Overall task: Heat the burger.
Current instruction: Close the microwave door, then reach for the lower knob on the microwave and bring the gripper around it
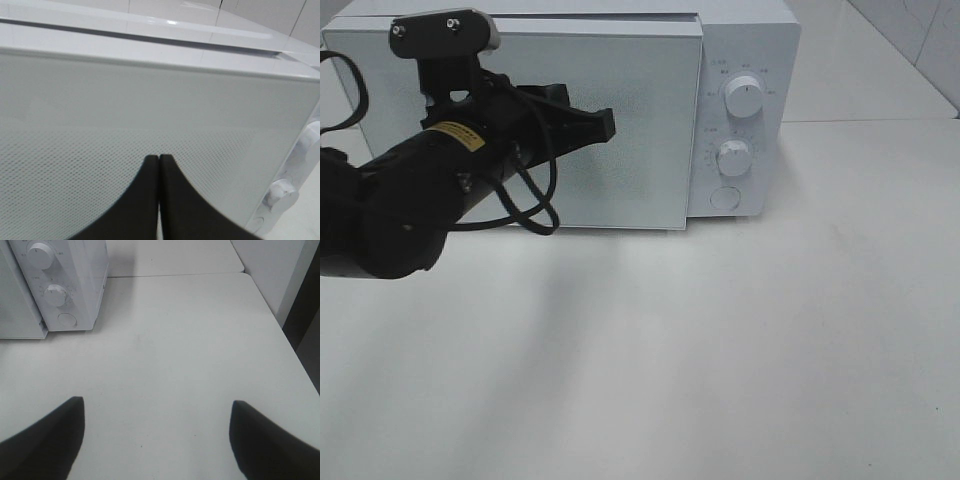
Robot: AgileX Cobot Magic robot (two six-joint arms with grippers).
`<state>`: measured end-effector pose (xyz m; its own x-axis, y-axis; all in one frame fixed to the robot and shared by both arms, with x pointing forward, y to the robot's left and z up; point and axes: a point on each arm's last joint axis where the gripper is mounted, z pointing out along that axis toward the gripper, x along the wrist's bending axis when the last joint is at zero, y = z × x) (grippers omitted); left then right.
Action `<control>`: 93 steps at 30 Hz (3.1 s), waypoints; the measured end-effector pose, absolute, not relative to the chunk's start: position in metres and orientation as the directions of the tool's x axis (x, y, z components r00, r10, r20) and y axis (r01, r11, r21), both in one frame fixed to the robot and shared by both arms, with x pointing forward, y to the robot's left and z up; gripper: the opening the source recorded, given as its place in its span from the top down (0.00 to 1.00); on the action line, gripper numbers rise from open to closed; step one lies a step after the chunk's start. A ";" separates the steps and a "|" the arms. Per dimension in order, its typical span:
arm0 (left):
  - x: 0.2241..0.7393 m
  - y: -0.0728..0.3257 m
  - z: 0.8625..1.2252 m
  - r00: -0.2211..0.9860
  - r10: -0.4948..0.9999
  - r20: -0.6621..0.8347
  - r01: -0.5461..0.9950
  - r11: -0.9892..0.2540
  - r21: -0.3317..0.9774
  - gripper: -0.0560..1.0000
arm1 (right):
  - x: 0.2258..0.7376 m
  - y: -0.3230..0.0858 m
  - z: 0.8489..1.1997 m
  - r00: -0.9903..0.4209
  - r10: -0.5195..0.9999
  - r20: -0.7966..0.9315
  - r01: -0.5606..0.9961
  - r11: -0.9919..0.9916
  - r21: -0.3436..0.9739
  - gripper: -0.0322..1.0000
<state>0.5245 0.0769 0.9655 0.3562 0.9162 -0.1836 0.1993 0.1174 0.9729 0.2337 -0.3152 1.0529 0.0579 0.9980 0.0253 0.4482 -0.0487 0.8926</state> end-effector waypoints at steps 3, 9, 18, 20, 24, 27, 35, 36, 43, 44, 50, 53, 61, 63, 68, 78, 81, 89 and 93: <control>0.530 0.067 0.965 0.338 0.922 -0.188 0.198 0.126 0.972 0.95 | 0.234 -0.315 1.053 0.058 0.998 0.025 0.448 -0.049 0.893 0.24; 0.542 0.048 0.965 0.323 0.932 -0.164 0.196 0.104 0.975 0.95 | 0.234 -0.315 1.053 0.058 0.998 0.025 0.448 -0.049 0.893 0.24; 0.552 0.028 0.964 0.333 0.927 -0.174 0.221 0.102 0.970 0.95 | 0.234 -0.315 1.053 0.058 0.998 0.025 0.448 -0.049 0.893 0.24; 0.555 0.024 0.964 0.339 0.927 -0.162 0.213 0.092 0.973 0.95 | 0.234 -0.315 1.053 0.058 0.998 0.025 0.448 -0.049 0.893 0.24; 0.560 0.016 0.962 0.356 0.926 -0.129 0.213 0.054 0.976 0.95 | 0.234 -0.315 1.053 0.058 0.998 0.025 0.448 -0.049 0.893 0.24; 0.562 0.014 0.962 0.360 0.923 -0.133 0.227 0.052 0.973 0.95 | 0.234 -0.315 1.053 0.058 0.998 0.025 0.448 -0.049 0.893 0.24; 0.571 0.015 0.957 0.352 0.926 -0.134 0.252 0.044 0.967 0.95 | 0.234 -0.315 1.053 0.057 0.998 0.026 0.448 -0.049 0.893 0.24; 0.571 0.015 0.956 0.355 0.926 -0.131 0.256 0.039 0.966 0.95 | 0.234 -0.315 1.053 0.057 0.998 0.026 0.448 -0.049 0.893 0.24; 0.570 0.013 0.956 0.364 0.923 -0.128 0.278 0.023 0.960 0.95 | 0.234 -0.315 1.053 0.057 0.998 0.026 0.448 -0.049 0.893 0.24; 0.569 0.012 0.958 0.371 0.920 -0.126 0.288 0.016 0.958 0.95 | 0.234 -0.315 1.053 0.057 0.998 0.026 0.448 -0.049 0.893 0.24; 0.553 0.006 0.971 0.416 0.905 -0.093 0.271 -0.026 0.962 0.95 | 0.234 -0.315 1.053 0.057 0.998 0.026 0.448 -0.049 0.893 0.24; 0.536 0.000 0.973 0.464 0.882 -0.080 0.287 -0.064 0.956 0.95 | 0.234 -0.315 1.053 0.057 0.998 0.026 0.448 -0.049 0.893 0.24; 0.502 -0.002 0.964 0.588 0.798 -0.127 0.469 -0.209 0.858 0.79 | 0.234 -0.315 1.053 0.057 0.998 0.026 0.448 -0.049 0.893 0.24; 0.495 -0.003 0.962 0.618 0.771 -0.153 0.520 -0.255 0.815 0.54 | 0.234 -0.315 1.053 0.057 0.998 0.026 0.448 -0.049 0.893 0.24; 0.481 -0.003 0.961 0.673 0.713 -0.197 0.584 -0.349 0.732 0.07 | 0.234 -0.315 1.053 0.057 0.998 0.026 0.448 -0.049 0.893 0.24; 0.459 0.014 0.979 0.831 0.546 -0.109 0.488 -0.620 0.614 0.03 | 0.234 -0.315 1.053 0.057 0.998 0.026 0.448 -0.049 0.893 0.24; 0.460 0.018 0.982 0.820 0.558 -0.125 0.510 -0.616 0.601 0.03 | 0.234 -0.315 1.053 0.057 0.998 0.026 0.448 -0.049 0.893 0.24; 0.480 0.077 1.008 0.639 0.727 -0.250 0.739 -0.492 0.460 0.03 | 0.234 -0.315 1.053 0.057 0.998 0.026 0.448 -0.049 0.893 0.24; 0.487 0.115 1.026 0.568 0.780 -0.261 0.798 -0.445 0.407 0.03 | 0.234 -0.315 1.053 0.057 0.998 0.026 0.448 -0.049 0.893 0.24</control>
<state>0.4870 0.1154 1.0257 0.5684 0.7801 -0.2614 0.7977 -0.4446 0.4074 0.2337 -0.3151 1.0529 0.0574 0.9980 0.0261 0.4483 -0.0492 0.8925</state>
